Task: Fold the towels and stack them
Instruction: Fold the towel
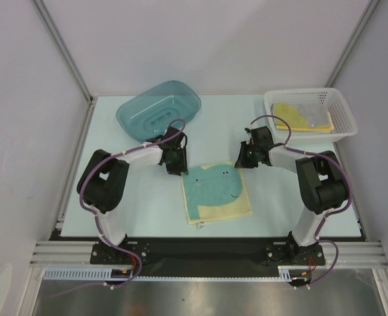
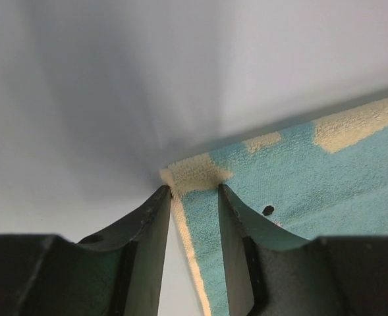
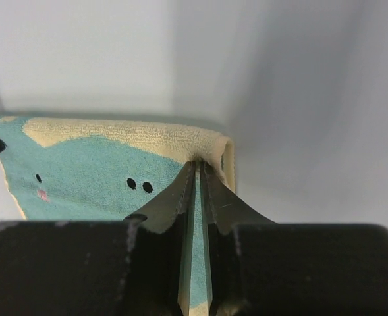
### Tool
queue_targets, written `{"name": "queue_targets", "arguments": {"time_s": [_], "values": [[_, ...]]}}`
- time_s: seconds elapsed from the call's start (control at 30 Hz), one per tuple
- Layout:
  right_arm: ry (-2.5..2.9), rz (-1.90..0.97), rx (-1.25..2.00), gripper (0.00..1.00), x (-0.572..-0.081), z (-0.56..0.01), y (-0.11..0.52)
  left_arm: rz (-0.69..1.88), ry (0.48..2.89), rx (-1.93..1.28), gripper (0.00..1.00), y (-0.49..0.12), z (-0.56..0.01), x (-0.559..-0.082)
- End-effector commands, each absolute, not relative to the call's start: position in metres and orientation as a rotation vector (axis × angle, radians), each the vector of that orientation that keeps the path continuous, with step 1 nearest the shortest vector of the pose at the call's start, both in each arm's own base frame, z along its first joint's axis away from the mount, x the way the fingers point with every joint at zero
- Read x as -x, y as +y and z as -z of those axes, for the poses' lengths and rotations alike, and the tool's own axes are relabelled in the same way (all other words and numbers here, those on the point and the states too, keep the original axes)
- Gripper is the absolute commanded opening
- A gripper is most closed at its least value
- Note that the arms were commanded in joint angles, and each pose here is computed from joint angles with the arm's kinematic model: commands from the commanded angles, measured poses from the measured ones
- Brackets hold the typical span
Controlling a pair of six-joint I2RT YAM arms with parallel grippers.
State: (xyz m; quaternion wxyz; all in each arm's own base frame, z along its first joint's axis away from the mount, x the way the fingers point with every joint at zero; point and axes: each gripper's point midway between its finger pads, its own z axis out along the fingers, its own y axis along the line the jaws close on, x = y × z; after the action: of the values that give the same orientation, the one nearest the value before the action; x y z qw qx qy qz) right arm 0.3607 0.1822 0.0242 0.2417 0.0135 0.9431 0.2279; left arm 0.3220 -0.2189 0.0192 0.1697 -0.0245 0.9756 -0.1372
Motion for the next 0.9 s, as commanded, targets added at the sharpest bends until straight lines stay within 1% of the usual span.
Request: {"name": "queue_targets", "arguments": {"time_s": [0.0, 0.13, 0.27, 0.3, 0.4, 0.47, 0.53, 0.6, 0.67, 0.73, 0.87], "values": [[2.512, -0.588, 0.003, 0.12, -0.383, -0.033, 0.18, 0.402, 2.774, 0.087, 0.41, -0.22, -0.02, -0.327], [2.508, -0.566, 0.073, 0.14, -0.385, -0.041, 0.177, 0.436, 2.749, 0.045, 0.42, -0.223, -0.034, -0.328], [2.473, -0.592, 0.249, 0.25, -0.391, -0.074, 0.18, 0.453, 2.632, -0.106, 0.47, -0.225, -0.069, -0.346], [2.47, -0.598, 0.279, 0.27, -0.392, -0.077, 0.18, 0.437, 2.591, -0.176, 0.49, -0.222, -0.076, -0.352], [2.476, -0.645, 0.404, 0.34, -0.392, -0.079, 0.181, 0.463, 2.555, -0.28, 0.53, -0.221, -0.079, -0.36], [2.505, -0.696, 0.482, 0.38, -0.386, -0.074, 0.182, 0.507, 2.569, -0.34, 0.52, -0.225, -0.073, -0.36], [2.542, -0.737, 0.493, 0.39, -0.388, -0.065, 0.177, 0.5, 2.594, -0.426, 0.52, -0.223, -0.06, -0.358], [2.545, -0.842, 0.541, 0.39, -0.386, -0.059, 0.181, 0.502, 2.594, -0.49, 0.53, -0.224, -0.056, -0.36], [2.525, -0.902, 0.588, 0.39, -0.389, -0.062, 0.181, 0.505, 2.608, -0.529, 0.52, -0.224, -0.05, -0.359], [2.534, -0.915, 0.623, 0.39, -0.39, -0.058, 0.18, 0.514, 2.603, -0.578, 0.52, -0.225, -0.049, -0.358], [2.519, -0.986, 0.703, 0.44, -0.386, -0.055, 0.181, 0.524, 2.621, -0.635, 0.52, -0.222, -0.044, -0.358]]}}
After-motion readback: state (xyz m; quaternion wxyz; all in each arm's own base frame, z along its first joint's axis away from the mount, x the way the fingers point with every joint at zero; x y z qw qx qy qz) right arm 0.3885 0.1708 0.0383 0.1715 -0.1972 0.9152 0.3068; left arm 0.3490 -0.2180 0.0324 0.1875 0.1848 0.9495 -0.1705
